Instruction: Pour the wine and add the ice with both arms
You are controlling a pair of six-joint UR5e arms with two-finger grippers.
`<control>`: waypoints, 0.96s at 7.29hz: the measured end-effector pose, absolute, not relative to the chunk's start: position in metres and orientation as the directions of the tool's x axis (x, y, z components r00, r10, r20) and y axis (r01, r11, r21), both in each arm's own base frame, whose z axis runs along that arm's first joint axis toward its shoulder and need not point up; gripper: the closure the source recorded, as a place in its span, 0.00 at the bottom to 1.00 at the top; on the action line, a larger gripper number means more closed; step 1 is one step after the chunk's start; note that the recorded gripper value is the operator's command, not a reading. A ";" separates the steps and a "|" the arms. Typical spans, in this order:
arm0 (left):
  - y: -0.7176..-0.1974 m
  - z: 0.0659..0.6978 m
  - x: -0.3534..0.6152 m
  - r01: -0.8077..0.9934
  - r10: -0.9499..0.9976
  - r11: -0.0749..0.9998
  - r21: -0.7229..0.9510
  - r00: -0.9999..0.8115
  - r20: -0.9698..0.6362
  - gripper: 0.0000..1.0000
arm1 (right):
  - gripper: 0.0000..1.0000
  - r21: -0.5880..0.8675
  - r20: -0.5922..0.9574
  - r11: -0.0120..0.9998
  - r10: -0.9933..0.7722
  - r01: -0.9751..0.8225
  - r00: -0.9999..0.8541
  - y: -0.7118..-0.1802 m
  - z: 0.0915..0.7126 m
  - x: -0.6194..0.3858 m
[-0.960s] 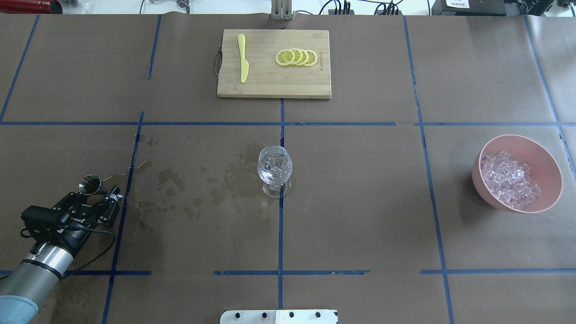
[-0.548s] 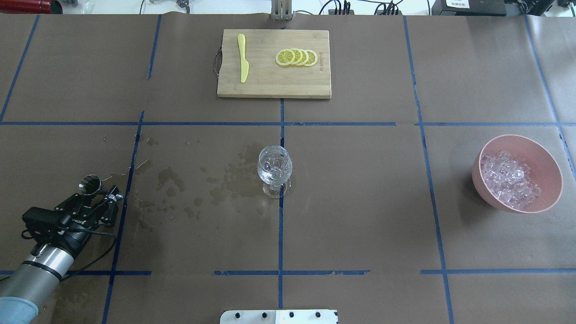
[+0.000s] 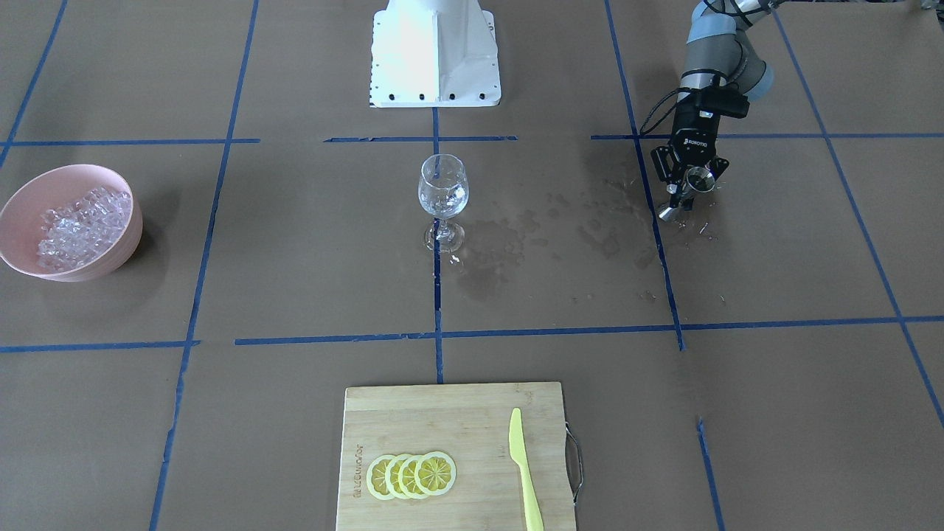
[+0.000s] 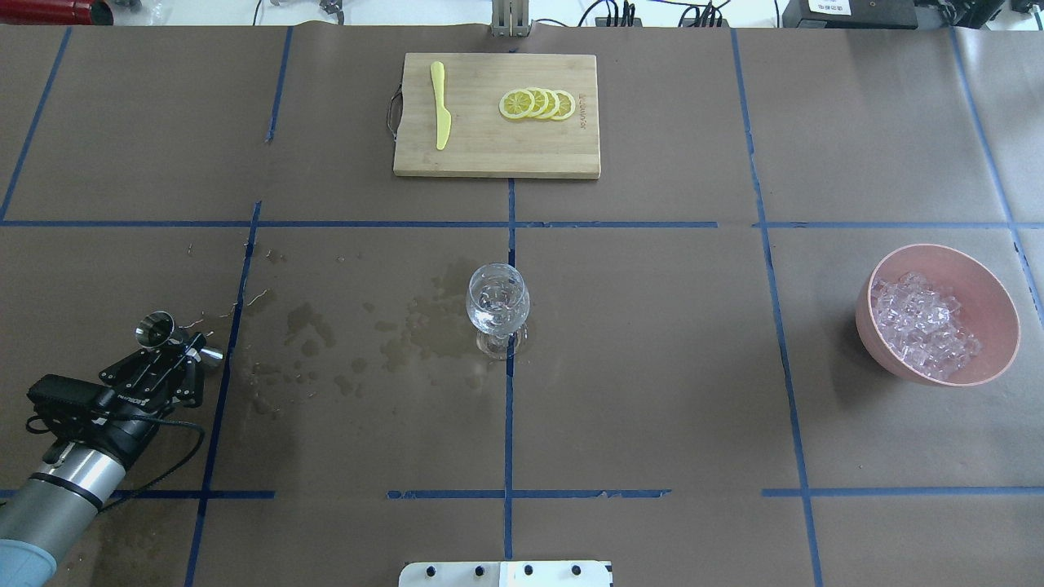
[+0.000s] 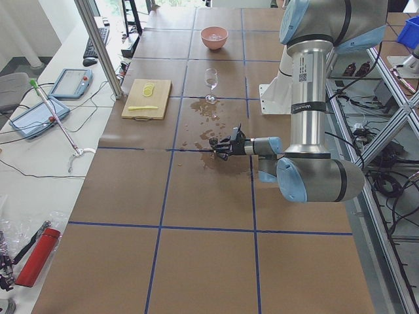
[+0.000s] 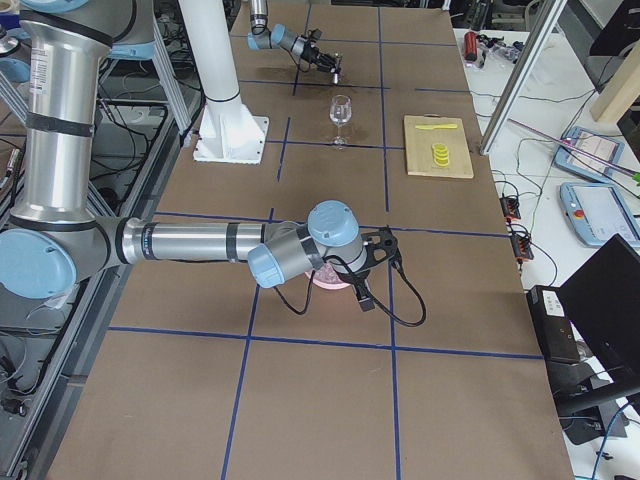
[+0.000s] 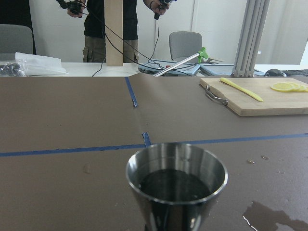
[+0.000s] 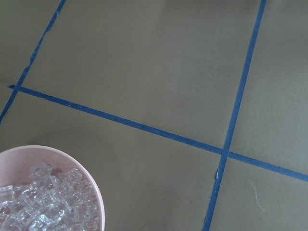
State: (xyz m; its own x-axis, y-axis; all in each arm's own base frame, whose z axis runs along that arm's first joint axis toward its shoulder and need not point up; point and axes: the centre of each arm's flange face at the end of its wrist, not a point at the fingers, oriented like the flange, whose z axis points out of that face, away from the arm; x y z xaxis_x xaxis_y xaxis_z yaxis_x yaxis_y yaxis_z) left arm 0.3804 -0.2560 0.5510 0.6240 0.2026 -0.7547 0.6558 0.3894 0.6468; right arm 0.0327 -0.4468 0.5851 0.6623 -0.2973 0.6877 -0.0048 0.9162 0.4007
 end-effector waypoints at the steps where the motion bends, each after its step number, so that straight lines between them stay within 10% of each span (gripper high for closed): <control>1: -0.256 0.550 0.377 0.659 0.209 0.385 0.647 0.620 -0.756 1.00 | 0.00 0.401 0.688 0.916 -0.297 -0.005 0.662 -0.447 0.585 0.033; 7: -0.253 0.493 0.346 0.503 0.426 0.155 0.850 0.743 -0.517 1.00 | 0.00 0.399 0.688 0.917 -0.296 -0.005 0.662 -0.447 0.586 0.033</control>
State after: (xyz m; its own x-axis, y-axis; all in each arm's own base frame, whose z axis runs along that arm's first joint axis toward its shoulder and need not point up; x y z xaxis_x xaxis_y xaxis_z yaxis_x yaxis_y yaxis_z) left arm 0.3457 -0.2526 0.4934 0.7429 0.4255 -0.5167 0.5025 0.1553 0.8505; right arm 0.0327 -0.4472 0.5857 0.6624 -0.2959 0.6882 -0.0048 0.9170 0.3989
